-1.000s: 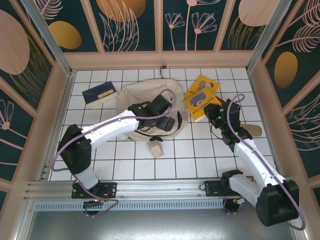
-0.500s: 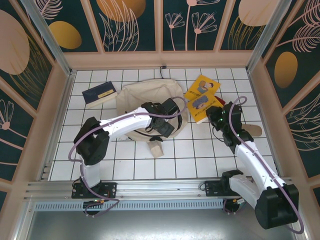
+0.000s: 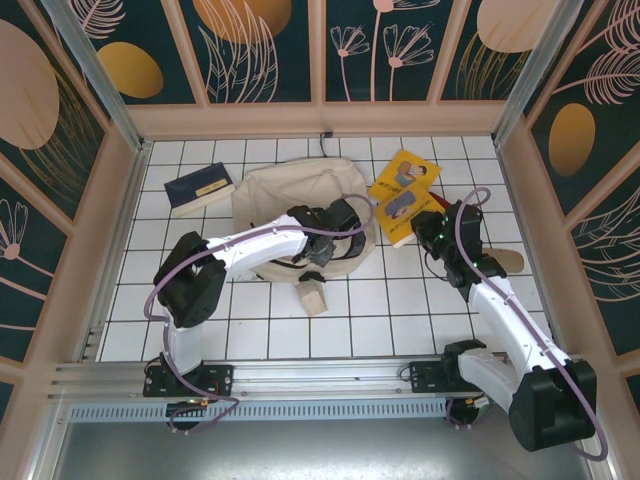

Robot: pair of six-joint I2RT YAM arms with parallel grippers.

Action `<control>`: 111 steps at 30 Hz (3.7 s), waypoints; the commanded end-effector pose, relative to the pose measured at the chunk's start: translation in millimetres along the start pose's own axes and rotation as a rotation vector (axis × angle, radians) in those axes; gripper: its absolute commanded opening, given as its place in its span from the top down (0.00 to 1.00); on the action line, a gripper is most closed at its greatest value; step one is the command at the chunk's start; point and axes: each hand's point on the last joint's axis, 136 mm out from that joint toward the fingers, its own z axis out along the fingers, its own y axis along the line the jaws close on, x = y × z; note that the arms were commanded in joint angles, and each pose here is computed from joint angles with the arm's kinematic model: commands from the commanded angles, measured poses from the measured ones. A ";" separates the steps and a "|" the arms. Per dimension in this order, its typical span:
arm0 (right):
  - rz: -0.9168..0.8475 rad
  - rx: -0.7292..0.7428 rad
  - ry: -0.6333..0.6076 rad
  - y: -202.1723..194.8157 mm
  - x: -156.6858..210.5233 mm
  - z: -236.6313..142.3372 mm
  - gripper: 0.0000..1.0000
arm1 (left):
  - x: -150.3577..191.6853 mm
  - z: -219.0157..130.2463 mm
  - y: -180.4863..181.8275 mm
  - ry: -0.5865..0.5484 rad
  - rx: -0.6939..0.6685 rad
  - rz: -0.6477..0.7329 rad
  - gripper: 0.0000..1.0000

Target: Pack the student bag

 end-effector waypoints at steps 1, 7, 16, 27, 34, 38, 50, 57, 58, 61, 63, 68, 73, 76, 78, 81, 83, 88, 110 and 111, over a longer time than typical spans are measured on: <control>-0.028 -0.088 -0.067 30.9 -20.8 -9.7 0.99 | -24.1 -16.9 25.0 -0.090 -0.052 -0.078 0.71; -0.045 -0.092 -0.084 33.9 -23.5 -20.8 0.99 | -42.0 -33.2 36.0 -0.151 0.030 -0.144 0.84; -0.121 -0.222 -0.014 66.9 -12.4 -36.1 1.00 | -89.0 -82.2 56.4 -0.331 0.146 -0.261 1.00; -0.211 -0.487 0.042 108.3 26.7 -65.0 0.99 | -158.4 -145.5 119.0 -0.604 -0.019 -0.536 1.00; -0.206 -0.458 0.048 103.8 48.8 -63.5 1.00 | -176.5 -138.0 112.0 -0.596 -0.004 -0.525 1.00; -0.225 -0.444 0.074 109.0 58.9 -61.4 0.99 | -180.9 -135.1 107.4 -0.595 0.017 -0.529 1.00; -0.122 -0.410 0.154 133.7 111.9 -12.0 1.00 | -193.6 -139.0 103.4 -0.615 0.048 -0.529 1.00; -0.022 -0.382 0.120 157.5 112.8 37.8 1.00 | -192.0 -142.3 102.2 -0.614 0.062 -0.524 1.00; -0.020 -0.394 0.112 162.5 112.6 43.6 1.00 | -191.1 -142.3 101.9 -0.612 0.064 -0.522 1.00; 0.030 -0.445 0.074 179.7 109.2 60.4 0.99 | -189.2 -144.6 103.1 -0.612 0.063 -0.522 1.00; 0.086 -0.459 0.053 183.4 107.6 75.6 0.99 | -188.2 -146.4 103.9 -0.612 0.061 -0.519 1.00; 0.171 -0.434 0.018 186.8 113.4 122.7 0.99 | -185.2 -150.0 106.7 -0.605 0.049 -0.511 1.00; 0.213 -0.431 -0.040 189.7 116.0 154.8 0.98 | -183.4 -154.6 110.6 -0.608 0.038 -0.512 1.00; 0.242 -0.427 -0.070 183.6 117.2 169.4 0.97 | -183.8 -159.6 113.0 -0.618 0.035 -0.520 1.00; 0.271 -0.409 -0.077 175.7 119.2 179.9 0.97 | -183.9 -162.4 113.7 -0.624 0.040 -0.524 1.00; 0.294 -0.376 -0.086 166.7 122.9 194.0 0.96 | -183.5 -162.0 113.2 -0.623 0.041 -0.524 1.00; 0.302 -0.354 -0.090 161.5 125.1 202.2 0.93 | -182.7 -159.7 112.8 -0.617 0.037 -0.522 1.00; 0.309 -0.309 -0.047 151.2 132.5 222.2 0.82 | -181.3 -156.4 112.1 -0.607 0.036 -0.520 1.00; 0.254 -0.093 0.377 109.2 168.7 163.3 0.20 | -183.4 -151.6 118.0 -0.613 0.002 -0.523 1.00; 0.249 -0.088 0.387 105.8 170.0 158.7 0.20 | -183.2 -151.4 117.2 -0.611 0.002 -0.522 1.00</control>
